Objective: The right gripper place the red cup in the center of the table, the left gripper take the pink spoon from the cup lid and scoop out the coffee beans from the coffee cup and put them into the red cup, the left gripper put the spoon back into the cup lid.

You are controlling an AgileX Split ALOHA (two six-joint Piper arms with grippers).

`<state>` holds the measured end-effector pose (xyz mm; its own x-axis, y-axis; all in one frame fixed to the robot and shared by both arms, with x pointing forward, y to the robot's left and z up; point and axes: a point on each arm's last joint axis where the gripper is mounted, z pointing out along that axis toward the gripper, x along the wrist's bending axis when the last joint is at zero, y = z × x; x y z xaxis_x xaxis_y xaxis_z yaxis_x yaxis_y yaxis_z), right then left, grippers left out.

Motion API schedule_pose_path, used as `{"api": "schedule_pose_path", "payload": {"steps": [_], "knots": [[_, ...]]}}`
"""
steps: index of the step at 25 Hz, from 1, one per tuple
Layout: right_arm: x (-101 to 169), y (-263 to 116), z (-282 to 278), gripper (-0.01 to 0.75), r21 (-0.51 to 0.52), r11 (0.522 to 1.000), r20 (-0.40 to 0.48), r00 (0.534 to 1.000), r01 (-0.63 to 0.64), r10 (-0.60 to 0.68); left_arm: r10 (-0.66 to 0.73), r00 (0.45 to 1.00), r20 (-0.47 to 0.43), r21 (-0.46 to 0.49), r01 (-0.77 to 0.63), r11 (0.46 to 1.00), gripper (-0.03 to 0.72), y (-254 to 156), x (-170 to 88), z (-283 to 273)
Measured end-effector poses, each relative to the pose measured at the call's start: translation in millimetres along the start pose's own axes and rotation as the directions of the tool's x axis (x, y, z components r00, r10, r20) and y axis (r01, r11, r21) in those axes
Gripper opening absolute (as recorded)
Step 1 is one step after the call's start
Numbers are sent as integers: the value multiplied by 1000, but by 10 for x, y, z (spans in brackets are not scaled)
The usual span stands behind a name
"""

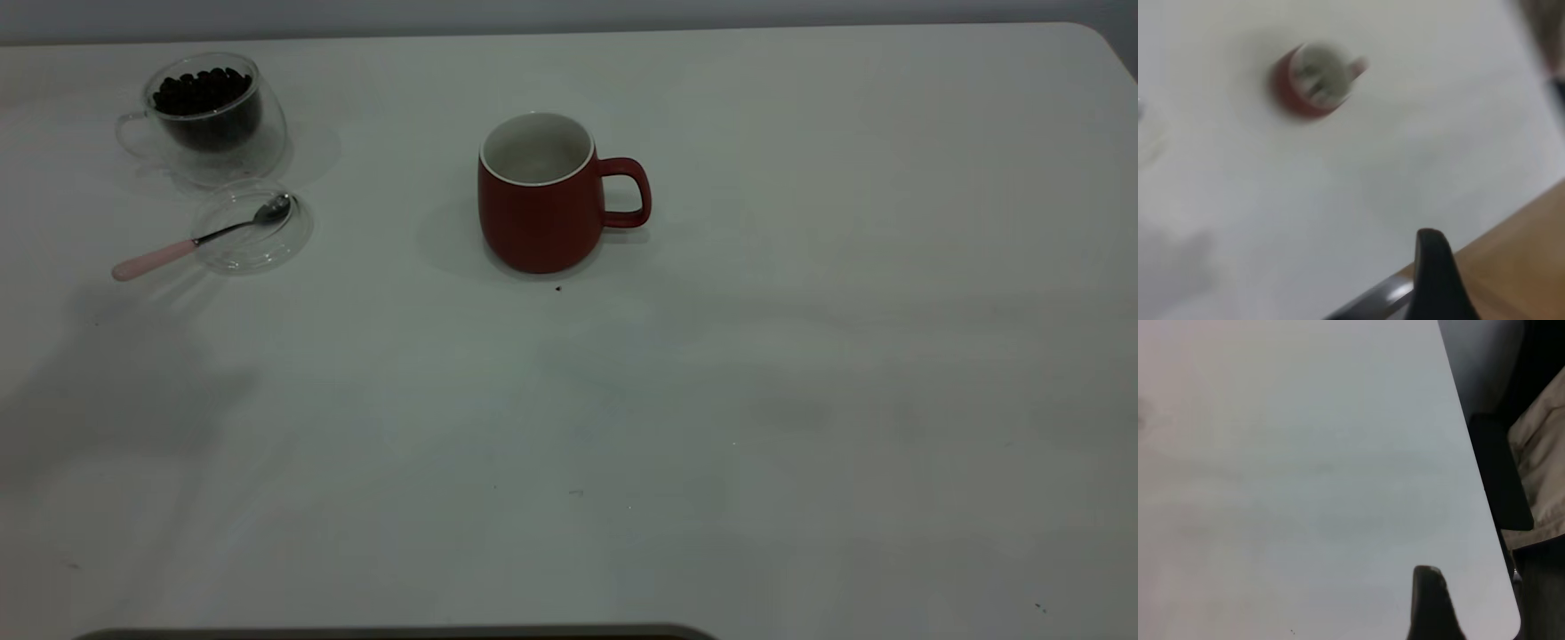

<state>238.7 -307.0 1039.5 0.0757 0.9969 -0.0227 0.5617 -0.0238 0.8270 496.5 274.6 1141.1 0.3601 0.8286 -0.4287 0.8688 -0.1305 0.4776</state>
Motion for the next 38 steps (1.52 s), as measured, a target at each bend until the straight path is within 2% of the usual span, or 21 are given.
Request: {"api": "schedule_pose_path", "payload": {"steps": [2,5,8,11,17,21,29,38], "knots": [[0,0,0,508,0,1000,0,1000,0,0,-3,991,-131,19,6,1000,521,-117,-110,-131],[0,0,0,508,0,1000,0,1000,0,0,-24,944,-330,15,31,999,521,-271,-158,-325],[0,0,0,508,0,1000,0,1000,0,0,-75,890,-450,-14,77,997,521,-479,-163,-453],[0,0,0,508,0,1000,0,1000,0,0,-90,852,-516,13,112,994,521,-785,-112,-426],[0,0,0,508,0,1000,0,1000,0,0,-101,834,-542,140,208,968,521,-1608,18,-88],[0,0,0,508,0,1000,0,1000,0,0,-102,834,-543,151,216,965,521,-2122,25,46],[0,0,0,508,0,1000,0,1000,0,0,-118,828,-548,-103,73,992,521,-2494,-131,-98],[0,0,0,508,0,1000,0,1000,0,0,-111,831,-546,-234,-24,972,521,-2709,-212,-165]]}}
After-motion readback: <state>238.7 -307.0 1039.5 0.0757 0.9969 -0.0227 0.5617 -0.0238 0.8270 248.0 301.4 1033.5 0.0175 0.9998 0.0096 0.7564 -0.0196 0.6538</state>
